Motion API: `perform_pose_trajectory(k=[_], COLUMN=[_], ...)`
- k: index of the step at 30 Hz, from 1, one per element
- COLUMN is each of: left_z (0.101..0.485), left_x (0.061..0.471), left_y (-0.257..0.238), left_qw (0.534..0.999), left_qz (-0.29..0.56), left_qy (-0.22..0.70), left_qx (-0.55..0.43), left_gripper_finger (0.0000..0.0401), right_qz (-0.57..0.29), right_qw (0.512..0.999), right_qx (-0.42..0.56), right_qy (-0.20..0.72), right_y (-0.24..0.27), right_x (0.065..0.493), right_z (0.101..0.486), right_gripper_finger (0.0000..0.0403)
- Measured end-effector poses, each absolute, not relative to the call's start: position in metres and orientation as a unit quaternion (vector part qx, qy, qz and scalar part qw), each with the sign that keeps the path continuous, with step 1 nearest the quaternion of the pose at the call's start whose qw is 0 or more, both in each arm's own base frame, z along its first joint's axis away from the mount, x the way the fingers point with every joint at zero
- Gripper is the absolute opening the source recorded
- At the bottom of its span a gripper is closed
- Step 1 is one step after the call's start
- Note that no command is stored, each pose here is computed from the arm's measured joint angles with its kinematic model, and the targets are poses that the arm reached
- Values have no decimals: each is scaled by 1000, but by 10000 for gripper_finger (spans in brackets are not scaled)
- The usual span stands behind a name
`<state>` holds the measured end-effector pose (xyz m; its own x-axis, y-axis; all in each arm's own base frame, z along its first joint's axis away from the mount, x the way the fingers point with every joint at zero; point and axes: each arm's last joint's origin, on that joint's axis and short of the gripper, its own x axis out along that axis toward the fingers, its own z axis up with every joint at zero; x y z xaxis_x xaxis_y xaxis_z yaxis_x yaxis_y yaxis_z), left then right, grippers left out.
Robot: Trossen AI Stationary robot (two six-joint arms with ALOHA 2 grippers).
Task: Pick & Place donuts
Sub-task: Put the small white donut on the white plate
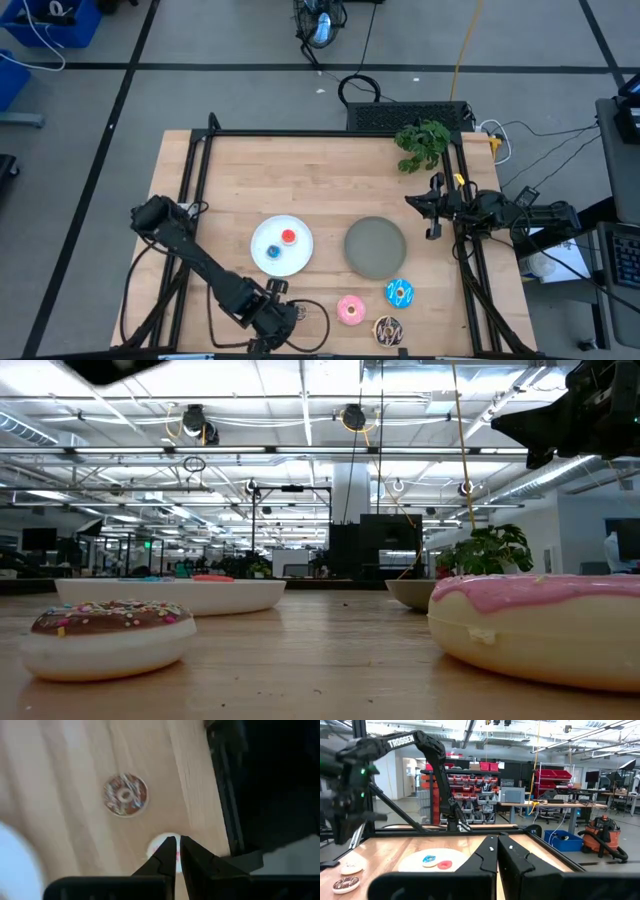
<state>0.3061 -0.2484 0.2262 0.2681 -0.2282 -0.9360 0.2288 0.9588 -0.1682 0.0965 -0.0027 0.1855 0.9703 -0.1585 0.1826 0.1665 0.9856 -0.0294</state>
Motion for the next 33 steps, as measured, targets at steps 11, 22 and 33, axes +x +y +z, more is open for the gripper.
perform_pose_trajectory(k=[11,22,33], left_z=[228,232,222], left_x=[315,315,309], left_y=[-270,-275,-281], left_qw=[800,761,755], left_qz=[-138,-32,-6], left_qy=[579,644,656], left_qx=[73,73,26], left_gripper_finger=[31,32,173], right_qz=[-80,-83,-82], right_qw=[993,990,988], right_qx=[-22,-20,-18], right_qy=[-88,-111,-127], right_y=[-3,-3,-3], right_x=[97,96,95], right_z=[185,189,192], right_gripper_finger=[0,0,0])
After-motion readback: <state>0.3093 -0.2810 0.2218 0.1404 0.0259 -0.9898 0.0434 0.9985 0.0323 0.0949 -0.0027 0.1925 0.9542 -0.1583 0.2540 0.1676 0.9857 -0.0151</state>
